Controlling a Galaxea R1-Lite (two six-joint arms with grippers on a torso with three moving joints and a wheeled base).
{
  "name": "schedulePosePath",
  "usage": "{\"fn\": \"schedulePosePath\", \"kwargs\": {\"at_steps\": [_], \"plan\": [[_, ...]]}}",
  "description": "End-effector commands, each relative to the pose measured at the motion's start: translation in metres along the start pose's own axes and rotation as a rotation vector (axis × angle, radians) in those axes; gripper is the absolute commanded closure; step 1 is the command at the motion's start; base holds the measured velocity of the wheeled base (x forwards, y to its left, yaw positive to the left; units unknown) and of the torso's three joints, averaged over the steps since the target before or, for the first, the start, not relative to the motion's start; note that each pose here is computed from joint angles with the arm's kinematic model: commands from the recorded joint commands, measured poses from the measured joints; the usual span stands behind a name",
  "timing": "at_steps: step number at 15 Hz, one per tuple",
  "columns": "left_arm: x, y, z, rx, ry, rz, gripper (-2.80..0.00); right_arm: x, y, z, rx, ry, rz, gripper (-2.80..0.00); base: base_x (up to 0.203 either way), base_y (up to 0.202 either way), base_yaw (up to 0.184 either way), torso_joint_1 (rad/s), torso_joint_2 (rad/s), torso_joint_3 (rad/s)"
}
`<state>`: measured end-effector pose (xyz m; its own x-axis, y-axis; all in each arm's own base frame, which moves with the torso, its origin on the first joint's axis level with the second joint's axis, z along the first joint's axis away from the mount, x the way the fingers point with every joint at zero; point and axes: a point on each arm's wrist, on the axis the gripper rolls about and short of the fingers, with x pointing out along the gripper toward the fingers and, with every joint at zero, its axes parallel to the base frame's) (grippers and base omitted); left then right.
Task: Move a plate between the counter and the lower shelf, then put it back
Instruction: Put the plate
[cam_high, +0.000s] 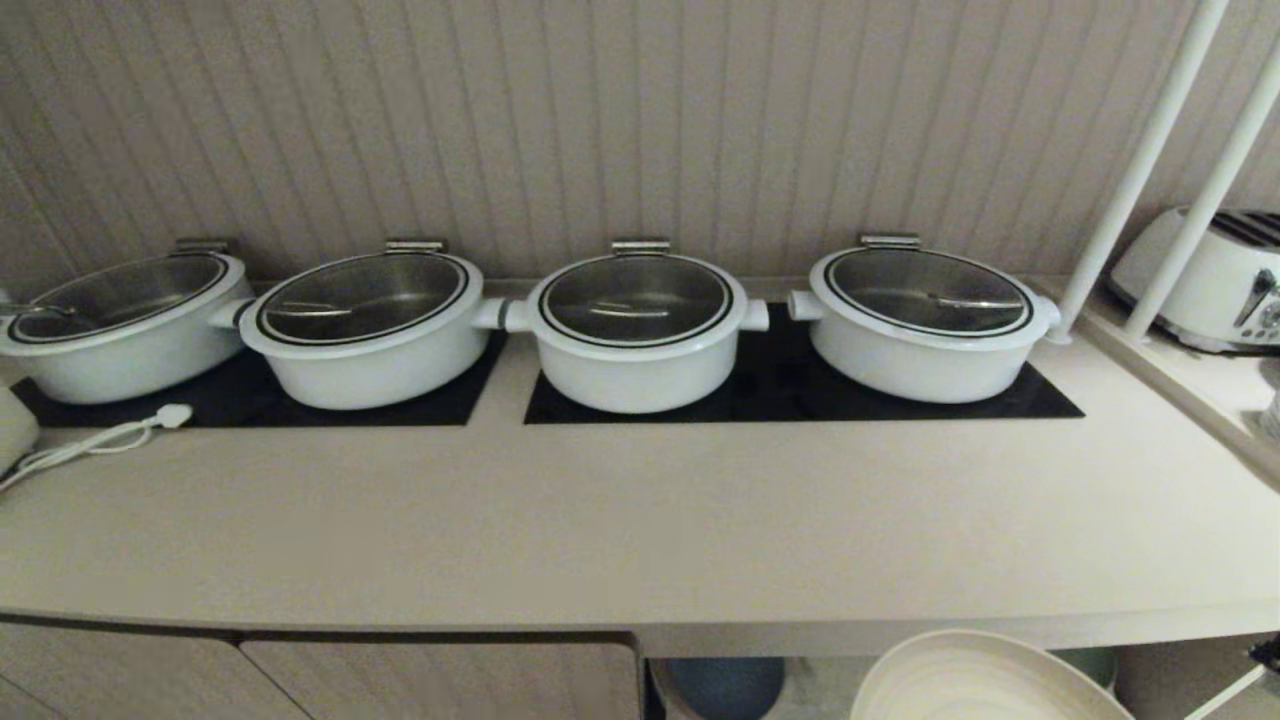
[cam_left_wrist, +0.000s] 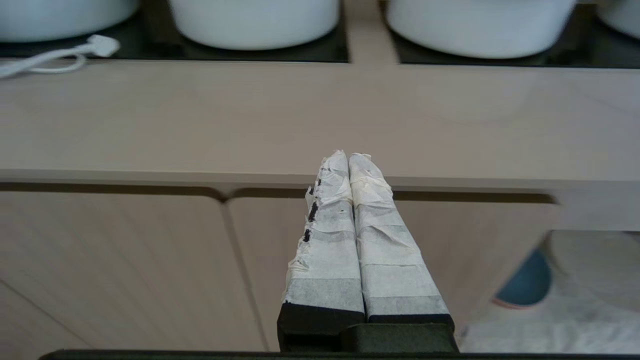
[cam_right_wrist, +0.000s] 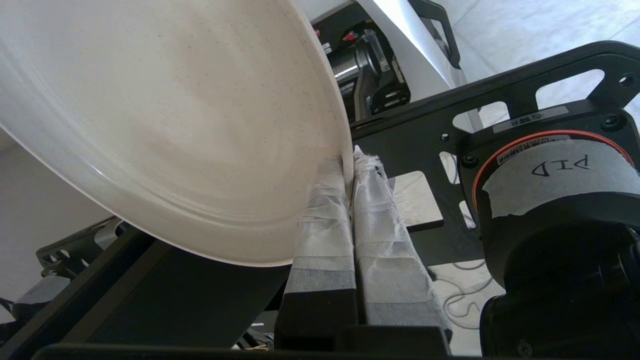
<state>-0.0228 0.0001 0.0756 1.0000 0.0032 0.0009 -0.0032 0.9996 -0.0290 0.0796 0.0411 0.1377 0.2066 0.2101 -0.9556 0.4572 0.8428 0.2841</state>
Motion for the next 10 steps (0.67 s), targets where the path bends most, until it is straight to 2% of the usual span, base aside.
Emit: {"fn": "schedulePosePath", "kwargs": {"at_steps": [1, 6, 10], "plan": [[0.0, 0.0, 0.0, 0.0, -0.001, 0.0, 0.0, 0.0002, -0.0001, -0.0001, 0.005, 0.004, -0.004, 0.0, 0.0, 0.195, 0.003, 0.0, 0.0, 0.002], [0.0, 0.0, 0.0, 0.0, -0.001, 0.0, 0.0, 0.0002, -0.0002, 0.0, 0.007, 0.003, -0.004, 0.0, 0.0, 0.177, 0.0, 0.002, 0.0, 0.002], [0.0, 0.0, 0.0, 0.001, -0.001, 0.0, 0.0, -0.0002, 0.0006, 0.0005, 0.003, 0.001, -0.001, 0.0, 0.0, 0.015, 0.0, 0.001, 0.0, 0.001]]}}
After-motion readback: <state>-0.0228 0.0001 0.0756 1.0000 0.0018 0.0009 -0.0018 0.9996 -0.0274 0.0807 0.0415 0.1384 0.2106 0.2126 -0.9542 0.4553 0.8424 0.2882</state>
